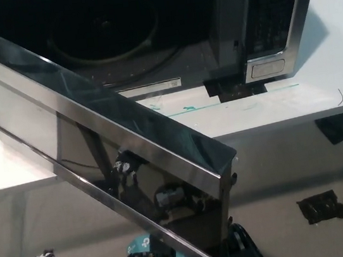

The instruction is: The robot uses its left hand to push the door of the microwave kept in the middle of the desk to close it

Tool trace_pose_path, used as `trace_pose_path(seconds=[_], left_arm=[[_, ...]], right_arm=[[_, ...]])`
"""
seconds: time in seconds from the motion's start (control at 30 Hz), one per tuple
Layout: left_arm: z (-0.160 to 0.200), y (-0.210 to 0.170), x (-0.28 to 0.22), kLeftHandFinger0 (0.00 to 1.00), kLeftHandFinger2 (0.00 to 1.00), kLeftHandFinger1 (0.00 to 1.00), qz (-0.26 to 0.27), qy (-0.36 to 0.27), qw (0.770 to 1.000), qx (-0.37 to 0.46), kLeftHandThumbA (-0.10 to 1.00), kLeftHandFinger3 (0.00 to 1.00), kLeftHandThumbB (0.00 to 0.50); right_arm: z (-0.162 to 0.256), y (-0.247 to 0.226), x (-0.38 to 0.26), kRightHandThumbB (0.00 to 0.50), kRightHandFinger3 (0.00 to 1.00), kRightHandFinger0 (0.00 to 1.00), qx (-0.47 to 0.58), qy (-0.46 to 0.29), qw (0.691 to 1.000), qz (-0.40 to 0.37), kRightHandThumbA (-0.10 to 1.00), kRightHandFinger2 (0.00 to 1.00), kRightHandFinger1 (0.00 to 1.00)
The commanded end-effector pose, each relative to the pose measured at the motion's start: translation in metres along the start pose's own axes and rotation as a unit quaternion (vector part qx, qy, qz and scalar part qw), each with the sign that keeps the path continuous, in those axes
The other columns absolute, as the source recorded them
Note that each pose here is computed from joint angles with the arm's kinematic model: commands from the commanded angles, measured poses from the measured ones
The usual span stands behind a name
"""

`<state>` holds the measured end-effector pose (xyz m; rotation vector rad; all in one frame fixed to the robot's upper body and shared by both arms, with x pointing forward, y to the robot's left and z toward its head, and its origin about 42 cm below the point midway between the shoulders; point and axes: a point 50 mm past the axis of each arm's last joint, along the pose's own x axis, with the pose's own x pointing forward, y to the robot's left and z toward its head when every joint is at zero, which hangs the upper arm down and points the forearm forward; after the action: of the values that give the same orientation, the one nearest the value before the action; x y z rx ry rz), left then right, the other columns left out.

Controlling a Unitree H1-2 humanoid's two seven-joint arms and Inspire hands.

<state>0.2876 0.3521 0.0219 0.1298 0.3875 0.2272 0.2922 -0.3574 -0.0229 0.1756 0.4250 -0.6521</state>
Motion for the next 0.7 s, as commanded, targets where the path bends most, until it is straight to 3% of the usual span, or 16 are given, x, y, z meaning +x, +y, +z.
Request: trace_pose_path(seconds=[0.0, 0.03, 0.07, 0.1, 0.13, 0.2, 0.27, 0.43, 0.47, 0.57, 0.6, 0.67], left_arm=[[0.04, 0.024, -0.01, 0.59, 0.8, 0.67, -0.134, -0.041, 0.979, 0.145, 0.34, 0.92, 0.001], [0.054, 0.028, -0.014, 0.57, 0.75, 0.65, -0.155, -0.038, 0.967, 0.2, 0.35, 0.86, 0.044], [0.054, 0.028, -0.015, 0.57, 0.75, 0.65, -0.156, -0.038, 0.967, 0.2, 0.35, 0.86, 0.044], [0.082, 0.034, -0.022, 0.45, 0.64, 0.56, -0.225, -0.057, 0.931, 0.283, 0.29, 0.76, 0.014], [0.091, 0.031, -0.021, 0.44, 0.62, 0.53, -0.238, -0.056, 0.921, 0.302, 0.29, 0.72, 0.02], [0.127, 0.029, -0.035, 0.39, 0.57, 0.46, -0.296, -0.056, 0.873, 0.383, 0.24, 0.69, 0.045], [0.155, 0.021, -0.048, 0.34, 0.53, 0.4, -0.304, -0.066, 0.856, 0.412, 0.14, 0.63, 0.073], [0.211, 0.009, -0.075, 0.3, 0.45, 0.36, -0.344, -0.125, 0.807, 0.464, -0.03, 0.54, 0.084], [0.225, 0.008, -0.084, 0.24, 0.41, 0.32, -0.351, -0.148, 0.794, 0.473, -0.1, 0.52, 0.115], [0.246, 0.004, -0.101, 0.19, 0.37, 0.28, -0.353, -0.192, 0.774, 0.489, -0.1, 0.47, 0.152], [0.259, 0.0, -0.117, 0.28, 0.44, 0.37, -0.353, -0.229, 0.763, 0.491, -0.1, 0.46, 0.146], [0.264, -0.002, -0.123, 0.28, 0.43, 0.36, -0.355, -0.244, 0.757, 0.491, -0.1, 0.47, 0.142]], right_arm=[[0.021, 0.004, 0.007, 0.107, 0.9, 0.56, 0.017, -0.04, 0.999, -0.002, 0.24, 0.76, 0.69], [0.02, 0.003, 0.007, 0.097, 0.9, 0.59, 0.015, -0.038, 0.999, -0.003, 0.23, 0.77, 0.71], [0.02, 0.003, 0.007, 0.097, 0.9, 0.59, 0.015, -0.038, 0.999, -0.003, 0.23, 0.77, 0.72], [0.019, 0.003, 0.006, 0.094, 0.86, 0.58, 0.016, -0.037, 0.999, -0.001, 0.22, 0.76, 0.7], [0.02, 0.001, 0.006, 0.089, 0.84, 0.56, 0.019, -0.038, 0.999, -0.005, 0.21, 0.75, 0.67], [0.019, 0.001, 0.006, 0.096, 0.81, 0.53, 0.018, -0.037, 0.999, -0.005, 0.19, 0.72, 0.62], [0.018, 0.001, 0.006, 0.096, 0.83, 0.54, 0.018, -0.039, 0.999, -0.001, 0.21, 0.71, 0.63], [0.018, 0.0, 0.007, 0.095, 0.81, 0.57, 0.021, -0.035, 0.999, -0.005, 0.19, 0.74, 0.65], [0.018, 0.0, 0.008, 0.097, 0.82, 0.56, 0.016, -0.035, 0.999, -0.005, 0.21, 0.74, 0.64], [0.018, 0.0, 0.008, 0.095, 0.83, 0.56, 0.021, -0.033, 0.999, -0.005, 0.2, 0.73, 0.63], [0.016, -0.001, 0.006, 0.088, 0.82, 0.57, 0.021, -0.033, 0.999, -0.004, 0.19, 0.73, 0.63], [0.015, -0.001, 0.007, 0.089, 0.82, 0.57, 0.019, -0.033, 0.999, -0.005, 0.19, 0.72, 0.63]])
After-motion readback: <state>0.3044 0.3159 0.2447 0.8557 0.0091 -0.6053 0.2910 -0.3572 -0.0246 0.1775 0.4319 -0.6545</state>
